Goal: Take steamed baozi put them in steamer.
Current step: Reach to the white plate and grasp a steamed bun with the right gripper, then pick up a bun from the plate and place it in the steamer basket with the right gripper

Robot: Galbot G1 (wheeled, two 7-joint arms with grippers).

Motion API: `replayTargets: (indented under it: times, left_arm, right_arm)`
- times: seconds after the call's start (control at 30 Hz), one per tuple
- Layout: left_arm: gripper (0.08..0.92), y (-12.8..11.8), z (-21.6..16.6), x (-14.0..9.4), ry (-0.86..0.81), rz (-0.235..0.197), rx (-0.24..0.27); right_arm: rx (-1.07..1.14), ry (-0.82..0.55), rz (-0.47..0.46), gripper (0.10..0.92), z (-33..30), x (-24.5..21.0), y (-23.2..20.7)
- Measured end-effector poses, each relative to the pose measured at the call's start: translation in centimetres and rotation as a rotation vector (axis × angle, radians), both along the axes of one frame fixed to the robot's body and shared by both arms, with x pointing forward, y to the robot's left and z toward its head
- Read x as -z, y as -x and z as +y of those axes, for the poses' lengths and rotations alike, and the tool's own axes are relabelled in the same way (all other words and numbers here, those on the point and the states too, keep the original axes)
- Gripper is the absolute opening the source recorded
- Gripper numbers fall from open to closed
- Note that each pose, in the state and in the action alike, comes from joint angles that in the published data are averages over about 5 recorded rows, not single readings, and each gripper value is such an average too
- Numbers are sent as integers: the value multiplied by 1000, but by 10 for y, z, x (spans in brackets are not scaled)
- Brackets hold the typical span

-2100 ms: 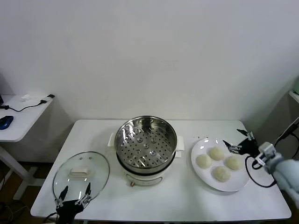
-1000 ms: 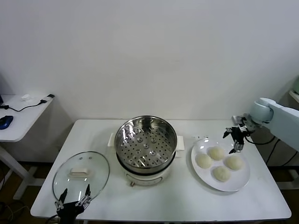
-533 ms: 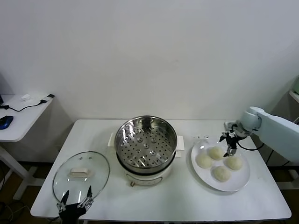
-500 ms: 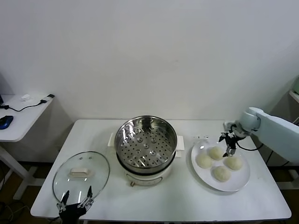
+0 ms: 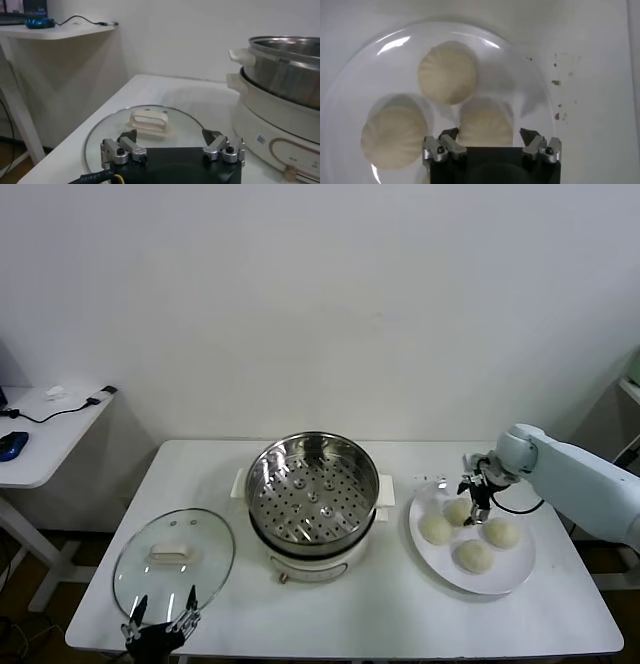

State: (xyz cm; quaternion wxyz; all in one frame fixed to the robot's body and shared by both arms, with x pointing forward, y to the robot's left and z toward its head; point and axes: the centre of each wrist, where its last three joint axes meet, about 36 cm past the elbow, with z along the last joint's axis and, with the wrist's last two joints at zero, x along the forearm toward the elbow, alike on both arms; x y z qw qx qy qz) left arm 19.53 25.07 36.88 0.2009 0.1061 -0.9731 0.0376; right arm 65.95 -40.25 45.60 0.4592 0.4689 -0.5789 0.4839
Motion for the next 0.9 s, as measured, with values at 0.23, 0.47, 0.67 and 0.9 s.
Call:
replayTargets:
  times: [0.23, 0.47, 0.67, 0.9]
  left_arm:
    - [823, 0, -1, 1, -3, 1, -2]
    - [823, 1, -5, 3, -6, 9, -6]
    - [823, 4, -8, 3, -8, 16, -13]
    - [823, 6, -4, -2, -26, 9, -24]
  right_arm:
    - [13, 5, 12, 723, -5, 3, 0]
    - [6, -6, 20, 651, -8, -2, 1]
    - [-46, -23, 1, 645, -1, -33, -7]
    - [-231, -54, -87, 645, 53, -136, -35]
